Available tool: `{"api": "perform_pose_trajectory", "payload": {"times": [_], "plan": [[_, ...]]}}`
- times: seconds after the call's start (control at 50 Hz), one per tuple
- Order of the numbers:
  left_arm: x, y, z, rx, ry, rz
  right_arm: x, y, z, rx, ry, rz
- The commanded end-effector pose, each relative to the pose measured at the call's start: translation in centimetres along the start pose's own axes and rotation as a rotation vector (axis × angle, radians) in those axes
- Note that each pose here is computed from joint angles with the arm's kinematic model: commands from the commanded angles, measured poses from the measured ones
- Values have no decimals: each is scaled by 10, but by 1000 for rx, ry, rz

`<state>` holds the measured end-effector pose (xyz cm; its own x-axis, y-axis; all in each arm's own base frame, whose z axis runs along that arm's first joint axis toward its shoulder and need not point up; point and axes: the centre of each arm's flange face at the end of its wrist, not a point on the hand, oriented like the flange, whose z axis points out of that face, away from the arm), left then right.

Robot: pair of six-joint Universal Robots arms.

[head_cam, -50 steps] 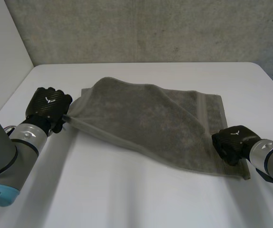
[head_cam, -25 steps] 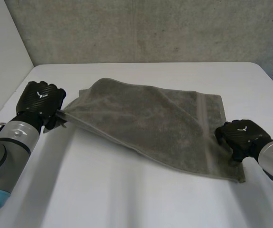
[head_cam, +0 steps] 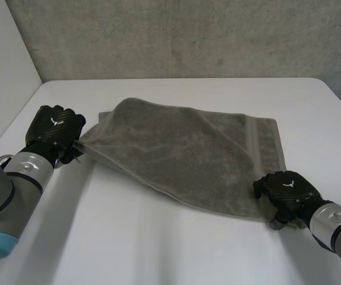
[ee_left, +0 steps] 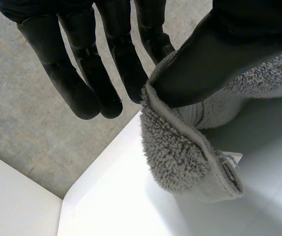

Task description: Fold the towel.

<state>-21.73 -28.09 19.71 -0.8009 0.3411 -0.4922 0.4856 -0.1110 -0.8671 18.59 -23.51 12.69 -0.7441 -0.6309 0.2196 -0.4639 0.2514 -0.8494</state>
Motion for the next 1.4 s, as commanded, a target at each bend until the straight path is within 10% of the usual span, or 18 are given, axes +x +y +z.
{"api": "perform_pose_trajectory", "payload": {"times": [0.02,1.4], "plan": [[0,1,0,-2,1,0,1,5,5,-13,-2,-6],[2,3,2,-5,5,-1,7,8,13,-58,5,-5]]}}
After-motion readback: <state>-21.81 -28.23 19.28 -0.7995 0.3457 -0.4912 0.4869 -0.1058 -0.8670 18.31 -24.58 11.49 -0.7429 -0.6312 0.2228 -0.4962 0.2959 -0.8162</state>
